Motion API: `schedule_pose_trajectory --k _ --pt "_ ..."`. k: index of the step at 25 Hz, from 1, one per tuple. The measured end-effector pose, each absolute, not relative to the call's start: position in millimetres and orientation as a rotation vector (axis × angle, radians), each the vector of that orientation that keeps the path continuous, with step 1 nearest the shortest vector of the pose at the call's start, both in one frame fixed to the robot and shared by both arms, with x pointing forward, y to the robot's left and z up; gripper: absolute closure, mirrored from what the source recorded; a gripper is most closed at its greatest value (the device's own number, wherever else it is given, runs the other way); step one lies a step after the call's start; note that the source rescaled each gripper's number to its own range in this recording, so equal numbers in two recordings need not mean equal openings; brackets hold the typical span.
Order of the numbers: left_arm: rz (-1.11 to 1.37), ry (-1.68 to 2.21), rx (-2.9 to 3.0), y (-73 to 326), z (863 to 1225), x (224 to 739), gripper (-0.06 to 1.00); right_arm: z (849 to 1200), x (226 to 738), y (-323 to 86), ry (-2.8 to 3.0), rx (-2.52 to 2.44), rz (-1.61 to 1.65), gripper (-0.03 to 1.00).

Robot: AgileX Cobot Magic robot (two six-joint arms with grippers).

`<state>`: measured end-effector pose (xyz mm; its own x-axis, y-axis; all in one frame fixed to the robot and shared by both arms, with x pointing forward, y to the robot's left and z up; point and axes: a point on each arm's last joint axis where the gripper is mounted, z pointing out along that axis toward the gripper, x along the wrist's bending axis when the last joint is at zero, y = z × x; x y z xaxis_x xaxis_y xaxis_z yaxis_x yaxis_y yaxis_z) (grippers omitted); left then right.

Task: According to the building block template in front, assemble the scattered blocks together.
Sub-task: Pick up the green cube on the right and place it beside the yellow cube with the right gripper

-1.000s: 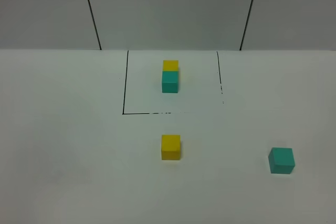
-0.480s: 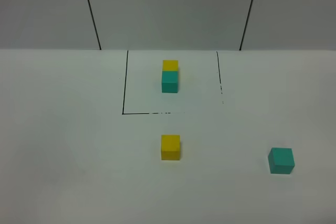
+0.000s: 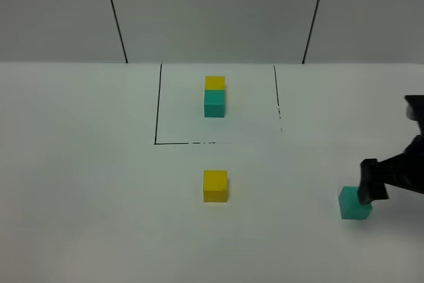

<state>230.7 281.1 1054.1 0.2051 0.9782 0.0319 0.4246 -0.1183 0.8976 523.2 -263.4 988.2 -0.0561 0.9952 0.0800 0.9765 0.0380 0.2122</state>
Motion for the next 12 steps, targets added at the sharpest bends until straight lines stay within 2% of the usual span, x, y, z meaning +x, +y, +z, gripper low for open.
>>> schedule_pose_trajectory --k 6,12 --pt "0.87 1.335 1.678 281.1 1054.1 230.7 0.15 962.4 550.7 -240.4 2.255 2.049 0.33 -0.03" --pt "0.87 1.335 1.678 281.1 1054.1 230.7 0.15 945.4 559.7 -236.3 2.246 2.057 0.334 -0.03"
